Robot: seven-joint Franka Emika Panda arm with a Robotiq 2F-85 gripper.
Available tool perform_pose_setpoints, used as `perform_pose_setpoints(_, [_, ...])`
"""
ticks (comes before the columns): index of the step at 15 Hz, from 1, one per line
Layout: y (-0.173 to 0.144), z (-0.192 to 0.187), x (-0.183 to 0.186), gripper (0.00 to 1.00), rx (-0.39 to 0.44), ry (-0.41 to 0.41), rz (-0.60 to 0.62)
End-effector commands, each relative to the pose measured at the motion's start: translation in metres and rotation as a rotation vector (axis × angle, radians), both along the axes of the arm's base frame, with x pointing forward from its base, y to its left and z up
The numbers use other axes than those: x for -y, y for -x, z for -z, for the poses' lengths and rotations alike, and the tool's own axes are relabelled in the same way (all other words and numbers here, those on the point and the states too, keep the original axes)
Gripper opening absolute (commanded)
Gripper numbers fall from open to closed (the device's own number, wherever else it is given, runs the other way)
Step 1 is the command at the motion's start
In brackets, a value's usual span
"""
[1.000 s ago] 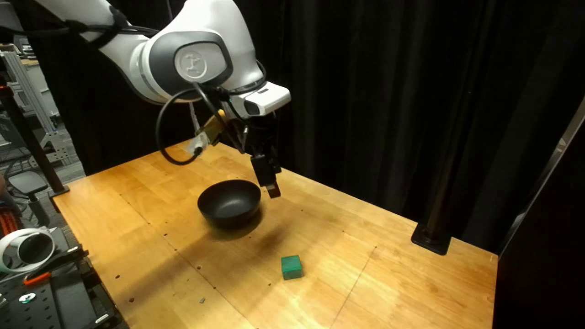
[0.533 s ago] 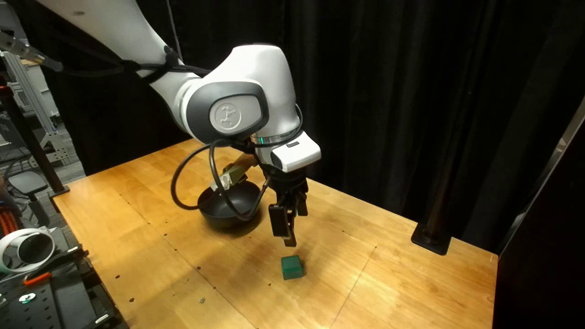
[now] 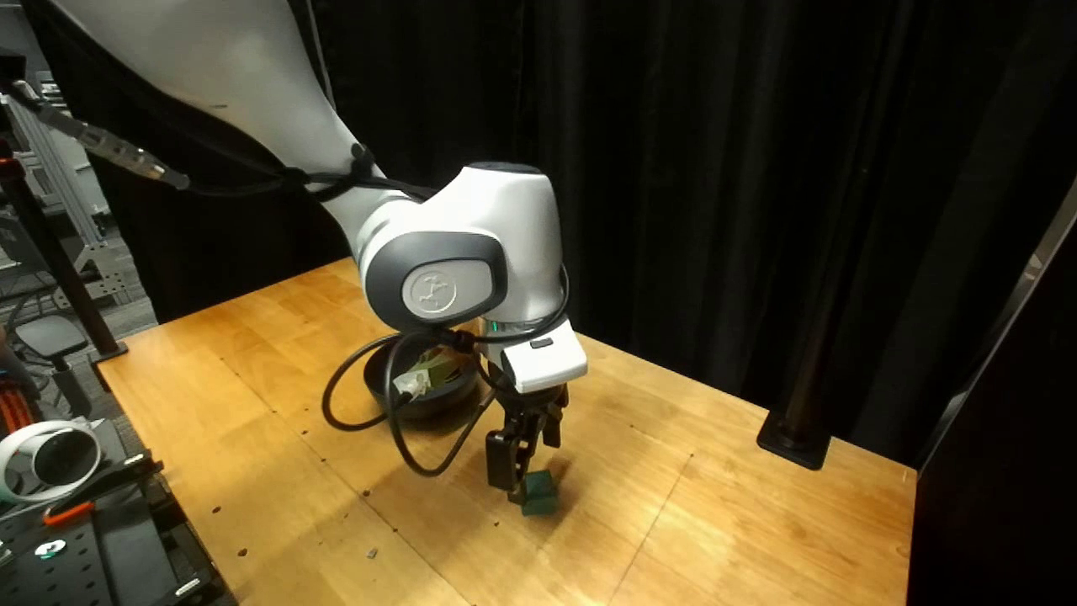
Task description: Pick the green block and put it in the bowl
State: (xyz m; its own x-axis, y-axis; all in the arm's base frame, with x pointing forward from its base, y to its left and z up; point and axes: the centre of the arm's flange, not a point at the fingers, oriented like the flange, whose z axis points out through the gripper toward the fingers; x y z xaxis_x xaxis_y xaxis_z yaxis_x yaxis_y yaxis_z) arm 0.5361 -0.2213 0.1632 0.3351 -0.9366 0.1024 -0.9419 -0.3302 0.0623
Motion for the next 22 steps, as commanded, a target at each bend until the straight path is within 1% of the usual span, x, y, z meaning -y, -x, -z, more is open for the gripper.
perform_pose_setpoints(1, [-0.010,0.015,0.010,0.74,0.001,-0.006,0.049])
perform_pose_setpoints(4, [-0.007,0.023,0.013,0.49,-0.003,-0.018,0.076])
perform_pose_setpoints(6, [-0.006,0.024,0.015,0.35,0.000,-0.028,0.094])
perform_pose_setpoints(7, [-0.005,0.021,0.015,0.33,0.007,-0.034,0.107])
perform_pose_setpoints(9, [-0.002,0.002,0.009,0.33,0.035,-0.070,0.127])
perform_pose_setpoints(10, [0.001,-0.015,0.002,0.33,0.059,-0.096,0.130])
perform_pose_setpoints(11, [0.004,-0.038,-0.008,0.33,0.083,-0.112,0.121])
perform_pose_setpoints(12, [0.003,-0.051,-0.013,0.33,0.102,-0.124,0.117])
perform_pose_setpoints(14, [0.004,-0.090,-0.030,0.33,0.141,-0.153,0.107])
perform_pose_setpoints(16, [0.004,-0.121,-0.051,0.33,0.155,-0.182,0.086])
perform_pose_setpoints(18, [0.005,-0.135,-0.081,0.33,0.118,-0.264,0.058])
perform_pose_setpoints(20, [0.006,-0.135,-0.113,0.33,0.080,-0.334,0.033])
perform_pose_setpoints(21, [0.007,-0.132,-0.130,0.33,0.076,-0.362,0.017])
perform_pose_setpoints(22, [0.007,-0.130,-0.144,0.33,0.087,-0.370,0.003])
